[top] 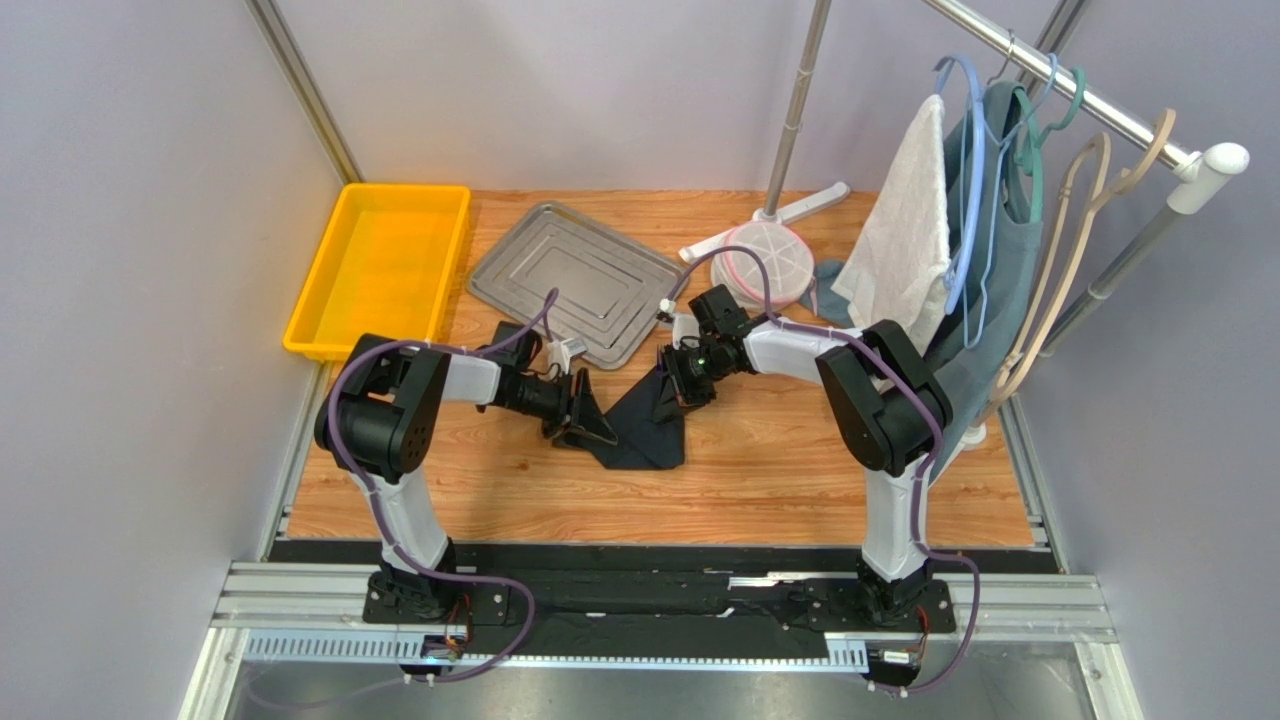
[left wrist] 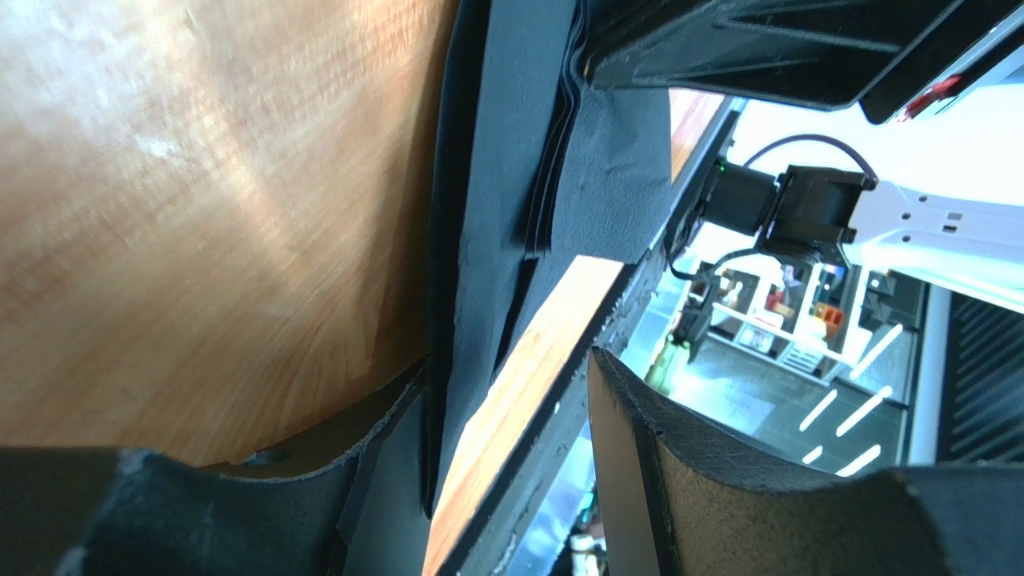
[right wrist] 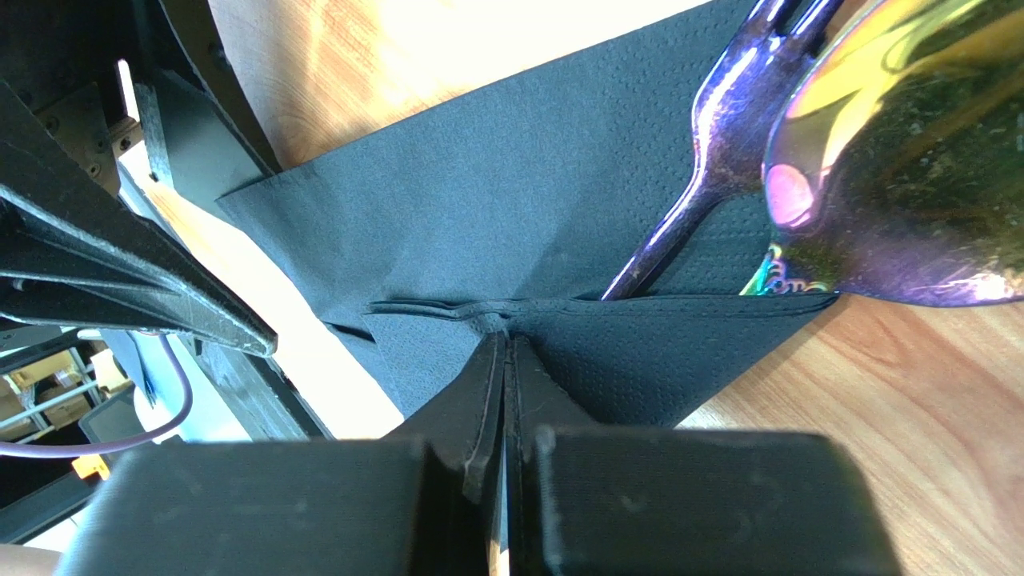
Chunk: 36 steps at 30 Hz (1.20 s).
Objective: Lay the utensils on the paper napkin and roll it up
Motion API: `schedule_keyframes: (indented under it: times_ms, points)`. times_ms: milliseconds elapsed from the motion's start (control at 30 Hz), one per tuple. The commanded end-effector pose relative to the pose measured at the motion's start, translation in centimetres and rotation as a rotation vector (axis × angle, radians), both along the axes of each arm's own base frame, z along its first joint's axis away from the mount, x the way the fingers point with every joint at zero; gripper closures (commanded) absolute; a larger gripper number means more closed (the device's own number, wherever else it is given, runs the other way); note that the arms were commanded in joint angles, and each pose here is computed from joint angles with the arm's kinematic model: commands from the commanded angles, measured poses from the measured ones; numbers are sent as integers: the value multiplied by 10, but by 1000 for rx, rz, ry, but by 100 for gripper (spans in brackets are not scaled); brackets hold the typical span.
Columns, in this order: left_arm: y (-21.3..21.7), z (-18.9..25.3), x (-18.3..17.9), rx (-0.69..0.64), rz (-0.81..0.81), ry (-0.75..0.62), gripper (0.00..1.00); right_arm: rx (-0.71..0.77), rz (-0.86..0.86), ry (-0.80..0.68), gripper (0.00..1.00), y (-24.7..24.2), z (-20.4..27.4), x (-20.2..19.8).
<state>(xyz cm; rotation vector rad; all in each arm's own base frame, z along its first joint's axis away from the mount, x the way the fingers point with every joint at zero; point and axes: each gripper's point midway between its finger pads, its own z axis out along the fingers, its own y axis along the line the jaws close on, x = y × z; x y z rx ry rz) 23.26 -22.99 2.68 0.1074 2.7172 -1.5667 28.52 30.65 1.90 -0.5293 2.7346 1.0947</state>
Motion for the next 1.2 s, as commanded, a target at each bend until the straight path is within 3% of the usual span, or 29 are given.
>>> schedule_keyframes:
  times_ms: [0, 233, 333, 367, 533, 867, 1167]
  points:
    - [9, -12, -8, 55, 4, 9, 44, -199, -11, 75, 100, -33, -53, -23]
    - [-1, -7, 21, 39, 53, -85, 48, -201, -13, 80, 100, -33, -54, -24]
    - [-3, 10, 33, 35, 66, -158, 59, -204, -17, 78, 100, -33, -54, -23]
    - [-6, 16, 32, 27, 57, -172, 69, -202, -19, 80, 100, -33, -53, -23]
    - [-36, 42, 21, -7, -45, -251, 86, -210, -31, 83, 100, -33, -55, -22]
    - [-78, 22, 28, -2, -39, -206, 87, -216, -51, 86, 100, -34, -54, -21]
    - [-52, -41, 34, 299, -87, -151, 90, -252, -66, 84, 100, -46, -50, -30]
